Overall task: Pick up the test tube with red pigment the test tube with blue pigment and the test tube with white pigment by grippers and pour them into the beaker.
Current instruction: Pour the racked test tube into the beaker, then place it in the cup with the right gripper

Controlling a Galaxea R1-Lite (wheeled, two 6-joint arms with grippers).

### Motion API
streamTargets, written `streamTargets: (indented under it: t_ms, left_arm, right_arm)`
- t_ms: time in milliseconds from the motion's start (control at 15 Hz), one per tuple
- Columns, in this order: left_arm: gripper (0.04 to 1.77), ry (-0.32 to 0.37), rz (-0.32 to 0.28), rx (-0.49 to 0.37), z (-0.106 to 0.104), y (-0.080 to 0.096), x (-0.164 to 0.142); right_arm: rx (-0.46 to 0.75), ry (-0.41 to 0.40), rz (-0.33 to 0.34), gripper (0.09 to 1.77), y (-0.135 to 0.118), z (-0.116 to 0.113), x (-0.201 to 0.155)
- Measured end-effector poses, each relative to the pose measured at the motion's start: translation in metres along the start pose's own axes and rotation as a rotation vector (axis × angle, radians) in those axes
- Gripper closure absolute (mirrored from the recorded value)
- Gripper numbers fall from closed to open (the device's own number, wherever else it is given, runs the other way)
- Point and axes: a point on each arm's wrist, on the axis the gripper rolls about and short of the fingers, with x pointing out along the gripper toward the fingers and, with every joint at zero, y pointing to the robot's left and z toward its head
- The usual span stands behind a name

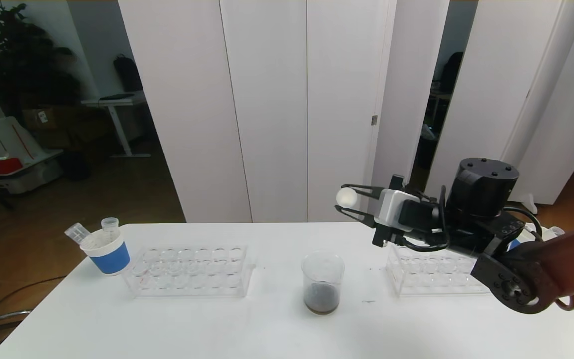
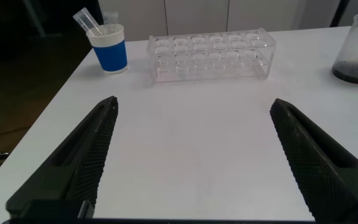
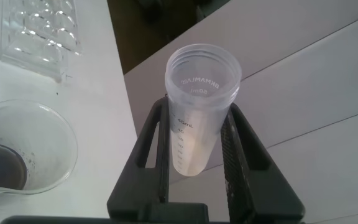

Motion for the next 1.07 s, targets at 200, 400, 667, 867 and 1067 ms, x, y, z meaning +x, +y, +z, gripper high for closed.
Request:
streamTargets:
  t_ms: [200, 400, 667, 867, 1067]
  left_arm:
    - [0.06, 0.0, 0.0, 0.0, 0.0, 0.0, 0.0]
    - [0.06, 0.0, 0.0, 0.0, 0.0, 0.0, 0.0]
    - [0.06, 0.0, 0.0, 0.0, 0.0, 0.0, 0.0]
    - [0.06, 0.0, 0.0, 0.0, 0.0, 0.0, 0.0]
    - [0.06, 0.0, 0.0, 0.0, 0.0, 0.0, 0.0]
  right_arm:
    - [-0.074, -0.005, 0.024, 1.29, 0.002, -0.006, 0.001]
    - [-0.119, 0.003, 0.036, 1.29, -0.001, -0.01, 0.005]
    - [-0.18, 0.0, 0.037, 1.29, -0.01, -0.01, 0.011]
    - [-0.221, -0.02, 0.048, 1.29, -0.009, -0.011, 0.013]
    - [-0.273, -0.037, 0.065, 1.29, -0.005, -0.014, 0.014]
